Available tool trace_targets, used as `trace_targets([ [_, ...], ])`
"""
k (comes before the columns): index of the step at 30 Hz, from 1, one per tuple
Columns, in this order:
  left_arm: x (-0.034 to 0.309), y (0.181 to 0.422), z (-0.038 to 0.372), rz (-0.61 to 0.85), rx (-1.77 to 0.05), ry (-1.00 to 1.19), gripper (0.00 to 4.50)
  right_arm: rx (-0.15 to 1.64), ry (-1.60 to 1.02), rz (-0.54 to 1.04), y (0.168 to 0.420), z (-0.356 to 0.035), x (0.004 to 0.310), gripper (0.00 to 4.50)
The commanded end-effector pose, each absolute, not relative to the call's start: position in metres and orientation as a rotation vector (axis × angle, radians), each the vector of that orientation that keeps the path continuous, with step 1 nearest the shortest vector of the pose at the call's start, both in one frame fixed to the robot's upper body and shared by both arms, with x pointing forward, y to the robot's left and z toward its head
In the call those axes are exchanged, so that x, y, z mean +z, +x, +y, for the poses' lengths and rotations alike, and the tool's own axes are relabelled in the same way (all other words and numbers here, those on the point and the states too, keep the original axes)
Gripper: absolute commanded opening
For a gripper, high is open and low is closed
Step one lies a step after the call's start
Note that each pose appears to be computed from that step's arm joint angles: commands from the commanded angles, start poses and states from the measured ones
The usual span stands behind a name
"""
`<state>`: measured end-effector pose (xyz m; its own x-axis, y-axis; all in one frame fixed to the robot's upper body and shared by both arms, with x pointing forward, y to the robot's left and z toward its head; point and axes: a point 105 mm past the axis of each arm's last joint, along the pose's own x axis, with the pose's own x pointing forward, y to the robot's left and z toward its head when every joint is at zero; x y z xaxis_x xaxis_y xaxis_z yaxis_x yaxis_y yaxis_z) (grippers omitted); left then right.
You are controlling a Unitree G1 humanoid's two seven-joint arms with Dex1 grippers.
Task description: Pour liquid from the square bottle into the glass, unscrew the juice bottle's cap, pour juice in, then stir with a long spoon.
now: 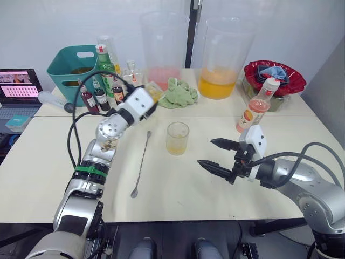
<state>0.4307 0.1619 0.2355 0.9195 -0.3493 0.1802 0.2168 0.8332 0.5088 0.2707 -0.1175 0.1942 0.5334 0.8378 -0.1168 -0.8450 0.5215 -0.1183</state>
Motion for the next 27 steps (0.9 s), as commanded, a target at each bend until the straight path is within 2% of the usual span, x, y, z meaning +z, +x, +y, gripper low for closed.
trace_targets([
  [1, 0.267, 0.425, 0.189, -0.318, -0.187, 0.323, 2.76, 1.042, -0.19, 0.023, 0.269, -0.114, 0.202, 4.5],
  [6, 0.252, 0.424, 0.211, -0.243, -0.112, 0.188, 2.76, 1.067, -0.189, 0.023, 0.271, -0.111, 0.202, 4.5],
  [14, 0.226, 0.41, 0.234, -0.17, -0.064, 0.158, 2.76, 1.084, -0.188, 0.02, 0.272, -0.107, 0.203, 4.5],
  [24, 0.204, 0.407, 0.227, -0.1, -0.104, 0.093, 2.76, 1.095, -0.189, 0.02, 0.273, -0.106, 0.203, 4.5],
  [26, 0.204, 0.406, 0.229, -0.101, -0.097, 0.077, 3.81, 1.095, -0.189, 0.02, 0.273, -0.106, 0.203, 4.5],
  [27, 0.205, 0.406, 0.23, -0.103, -0.095, 0.076, 4.1, 1.095, -0.189, 0.021, 0.273, -0.107, 0.203, 4.5],
])
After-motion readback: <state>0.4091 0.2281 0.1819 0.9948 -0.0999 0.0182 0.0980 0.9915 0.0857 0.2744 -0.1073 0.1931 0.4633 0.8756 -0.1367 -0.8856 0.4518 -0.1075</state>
